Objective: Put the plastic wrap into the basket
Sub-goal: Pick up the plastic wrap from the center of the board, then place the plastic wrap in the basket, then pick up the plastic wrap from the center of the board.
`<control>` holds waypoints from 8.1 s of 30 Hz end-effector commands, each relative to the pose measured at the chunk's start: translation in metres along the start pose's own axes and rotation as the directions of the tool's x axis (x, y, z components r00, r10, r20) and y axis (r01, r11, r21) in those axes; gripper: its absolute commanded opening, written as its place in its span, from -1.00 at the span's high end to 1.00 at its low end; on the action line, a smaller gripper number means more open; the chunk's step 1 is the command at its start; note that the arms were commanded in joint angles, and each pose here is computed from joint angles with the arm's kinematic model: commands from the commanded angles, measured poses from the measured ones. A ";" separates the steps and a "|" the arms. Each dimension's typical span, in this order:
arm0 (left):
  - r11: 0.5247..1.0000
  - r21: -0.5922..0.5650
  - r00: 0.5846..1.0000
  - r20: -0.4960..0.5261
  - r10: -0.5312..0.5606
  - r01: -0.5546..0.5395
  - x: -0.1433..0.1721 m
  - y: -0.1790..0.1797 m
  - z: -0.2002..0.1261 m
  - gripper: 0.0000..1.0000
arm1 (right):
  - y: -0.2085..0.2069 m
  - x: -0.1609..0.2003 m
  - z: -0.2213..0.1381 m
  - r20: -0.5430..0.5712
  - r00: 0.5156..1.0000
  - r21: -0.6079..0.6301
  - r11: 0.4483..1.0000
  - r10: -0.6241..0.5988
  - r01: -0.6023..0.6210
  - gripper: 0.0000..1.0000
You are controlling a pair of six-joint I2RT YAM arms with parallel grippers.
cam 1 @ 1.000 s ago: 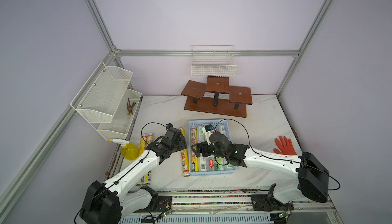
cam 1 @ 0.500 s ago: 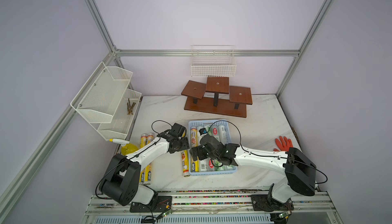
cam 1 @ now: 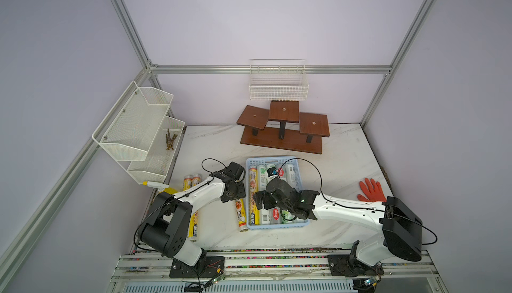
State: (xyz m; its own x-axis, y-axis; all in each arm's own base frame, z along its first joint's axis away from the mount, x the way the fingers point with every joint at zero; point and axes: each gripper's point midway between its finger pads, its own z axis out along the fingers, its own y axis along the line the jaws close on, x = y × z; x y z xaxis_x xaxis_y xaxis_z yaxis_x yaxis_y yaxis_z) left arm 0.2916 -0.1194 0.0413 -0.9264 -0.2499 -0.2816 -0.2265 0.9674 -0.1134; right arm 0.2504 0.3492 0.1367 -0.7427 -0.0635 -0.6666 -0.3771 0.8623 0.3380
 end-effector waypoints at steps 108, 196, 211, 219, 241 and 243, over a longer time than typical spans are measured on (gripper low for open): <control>0.839 0.536 0.993 -0.006 0.118 -0.096 0.035 -0.268 -0.053 -0.08 | -0.150 0.000 -0.078 0.089 0.891 -0.191 0.885 0.446 -0.424 -0.98; 0.930 -0.012 0.929 0.056 -0.366 0.368 -0.016 0.126 -0.013 -0.65 | 0.101 0.012 0.014 -0.036 0.990 -0.329 0.937 -0.139 0.120 -0.98; 0.982 -0.081 0.983 -0.067 -0.174 0.168 -0.005 0.096 0.007 -0.29 | 0.074 0.008 0.008 -0.009 0.992 -0.215 0.969 -0.130 0.125 -0.98; 0.986 -0.153 0.990 -0.116 -0.085 0.067 0.001 0.090 0.011 -0.19 | 0.061 0.008 0.005 -0.004 0.992 -0.159 0.980 -0.124 0.122 -0.98; 0.989 -0.148 1.000 -0.021 0.022 -0.025 -0.016 0.066 -0.030 0.41 | 0.047 0.002 -0.004 0.030 0.996 -0.111 0.990 -0.090 0.092 -0.98; 0.989 -0.144 0.999 0.022 0.037 -0.033 -0.024 0.060 -0.044 0.42 | 0.043 -0.001 -0.006 0.046 0.996 -0.099 0.992 -0.078 0.082 -0.98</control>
State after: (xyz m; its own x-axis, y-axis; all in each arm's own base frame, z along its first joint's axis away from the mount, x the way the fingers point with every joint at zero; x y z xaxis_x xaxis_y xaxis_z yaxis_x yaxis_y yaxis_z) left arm 0.2725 -0.0524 0.0455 -0.9493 -0.2422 -0.2004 -0.2538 0.9666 0.0342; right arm 0.2266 0.3960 0.1454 -0.6950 -0.1551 -0.7021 -0.5243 0.7775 0.3472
